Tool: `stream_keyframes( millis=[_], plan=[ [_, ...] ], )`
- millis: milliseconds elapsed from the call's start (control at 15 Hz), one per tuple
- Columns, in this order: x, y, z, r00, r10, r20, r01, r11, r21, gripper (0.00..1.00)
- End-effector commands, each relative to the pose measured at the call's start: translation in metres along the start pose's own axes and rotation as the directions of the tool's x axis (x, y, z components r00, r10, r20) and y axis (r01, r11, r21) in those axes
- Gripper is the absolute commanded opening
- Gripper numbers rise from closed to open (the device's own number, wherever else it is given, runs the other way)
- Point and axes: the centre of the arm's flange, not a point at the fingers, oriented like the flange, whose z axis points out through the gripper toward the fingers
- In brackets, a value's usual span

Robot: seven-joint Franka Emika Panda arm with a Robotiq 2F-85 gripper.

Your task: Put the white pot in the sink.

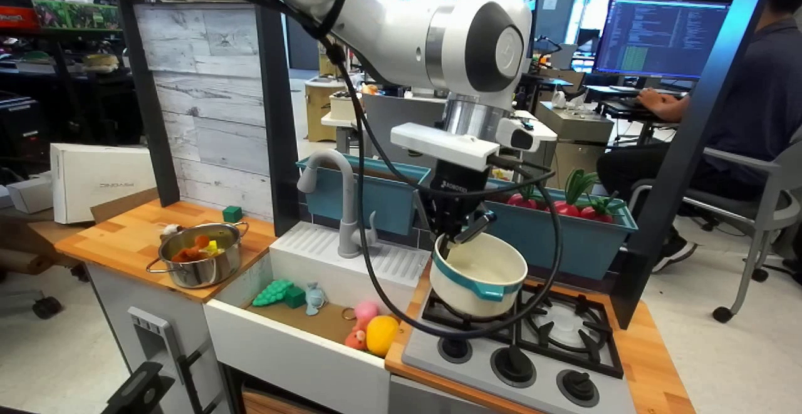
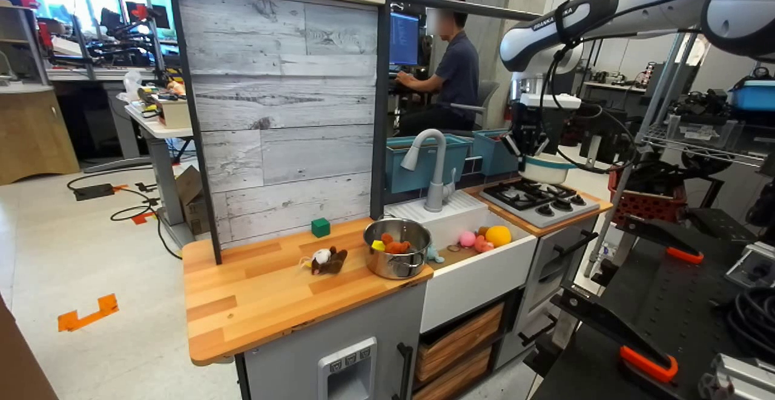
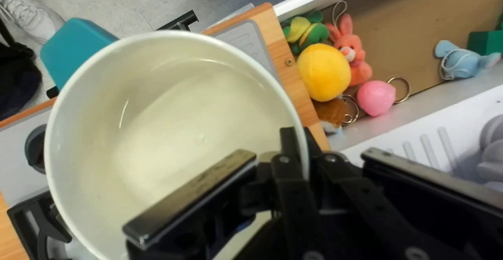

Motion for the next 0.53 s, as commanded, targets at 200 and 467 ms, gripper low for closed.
stream_keyframes(
  millis=[200,467],
  plan=[
    [-0.021,-0.061,-0.047,0.989,-0.15,-0.004,0.15,0.986,0.073,0.01],
    [-0.067,-0.13,-0.072,0.944,-0.331,0.005,0.33,0.941,0.081,0.01]
  ],
)
